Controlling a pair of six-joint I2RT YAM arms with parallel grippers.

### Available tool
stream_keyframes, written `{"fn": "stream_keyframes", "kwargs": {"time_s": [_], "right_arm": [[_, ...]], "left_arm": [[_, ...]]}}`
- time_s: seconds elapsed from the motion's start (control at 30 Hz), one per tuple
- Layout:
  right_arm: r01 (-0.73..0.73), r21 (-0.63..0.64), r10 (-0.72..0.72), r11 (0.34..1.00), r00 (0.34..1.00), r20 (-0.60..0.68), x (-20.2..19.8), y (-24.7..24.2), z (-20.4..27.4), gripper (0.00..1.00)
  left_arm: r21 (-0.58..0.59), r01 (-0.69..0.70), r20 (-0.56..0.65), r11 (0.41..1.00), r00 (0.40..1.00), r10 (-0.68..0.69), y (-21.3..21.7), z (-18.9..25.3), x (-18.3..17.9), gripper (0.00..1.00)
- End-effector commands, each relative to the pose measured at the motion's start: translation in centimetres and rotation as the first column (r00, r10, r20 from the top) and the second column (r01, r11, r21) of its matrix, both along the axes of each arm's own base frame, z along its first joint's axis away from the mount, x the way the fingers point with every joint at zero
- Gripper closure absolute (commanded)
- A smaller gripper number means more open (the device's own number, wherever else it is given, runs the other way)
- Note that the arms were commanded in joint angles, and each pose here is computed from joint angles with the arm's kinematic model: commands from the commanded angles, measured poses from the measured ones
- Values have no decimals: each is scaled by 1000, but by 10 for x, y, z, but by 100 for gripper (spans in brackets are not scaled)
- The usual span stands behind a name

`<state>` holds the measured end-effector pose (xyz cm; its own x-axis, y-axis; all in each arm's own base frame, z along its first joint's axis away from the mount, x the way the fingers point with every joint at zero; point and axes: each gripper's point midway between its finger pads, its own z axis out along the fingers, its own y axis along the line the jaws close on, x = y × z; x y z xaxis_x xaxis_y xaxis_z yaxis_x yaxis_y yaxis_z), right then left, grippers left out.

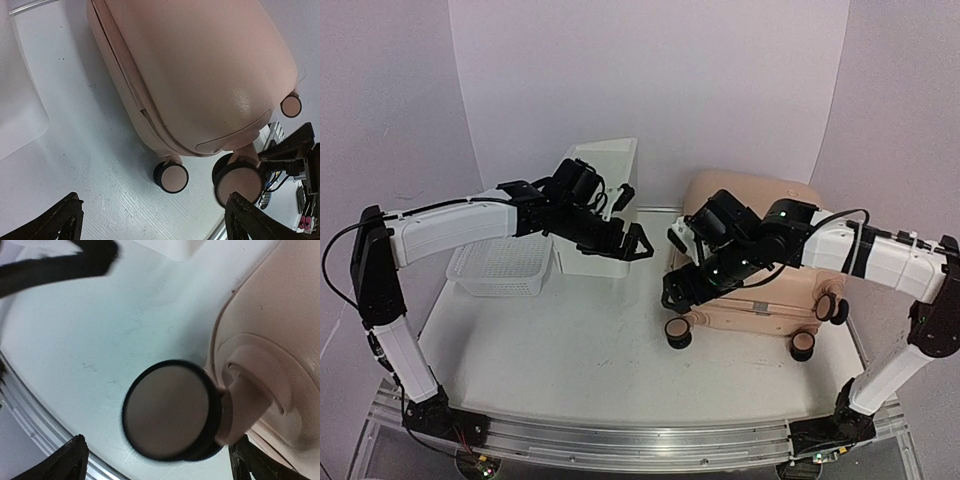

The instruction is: Open, take out, and arrange the luggage

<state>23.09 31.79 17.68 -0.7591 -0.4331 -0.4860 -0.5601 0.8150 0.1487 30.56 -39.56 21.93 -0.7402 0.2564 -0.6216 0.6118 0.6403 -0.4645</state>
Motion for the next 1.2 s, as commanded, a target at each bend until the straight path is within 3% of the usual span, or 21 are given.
{"fn": "stream_keyframes", "kwargs": {"time_s": [0.0,0.13,0.3,0.4,0.5,0.67,0.77,0.93,1.1,1.17], "right_arm": [[-24,190,-12,981,982,190,9,-7,99,2],[311,41,-311,950,917,249,64,-127,105,2],[635,-52,-610,771,759,227,86,-262,93,2],[732,-35,-722,681,678,141,73,-304,78,2],[747,-48,-747,663,664,22,48,-306,57,2],[715,39,-707,698,696,-127,-4,-281,47,2],[694,-4,-679,720,704,-207,-32,-276,31,6],[632,24,-589,774,735,-336,-52,-254,8,30],[553,136,-471,822,794,-384,-58,-221,14,43],[469,199,-375,861,848,-375,-60,-193,19,49]], "left_arm": [[-85,-6,68,996,998,12,-1,38,-1,1],[-124,51,37,991,998,-47,-17,41,-10,0],[-119,123,35,985,992,-120,-47,36,-30,1],[-104,150,37,983,988,-147,-62,30,-39,0],[-50,158,51,986,986,-156,-72,17,-43,0],[7,188,58,982,980,-188,-90,0,-54,1],[46,153,64,987,986,-156,-93,-12,-47,2],[163,28,126,986,991,-49,-76,-24,-23,17],[312,-130,255,941,966,49,-38,-25,2,30],[352,-213,321,912,942,96,-17,-20,13,35]]}}
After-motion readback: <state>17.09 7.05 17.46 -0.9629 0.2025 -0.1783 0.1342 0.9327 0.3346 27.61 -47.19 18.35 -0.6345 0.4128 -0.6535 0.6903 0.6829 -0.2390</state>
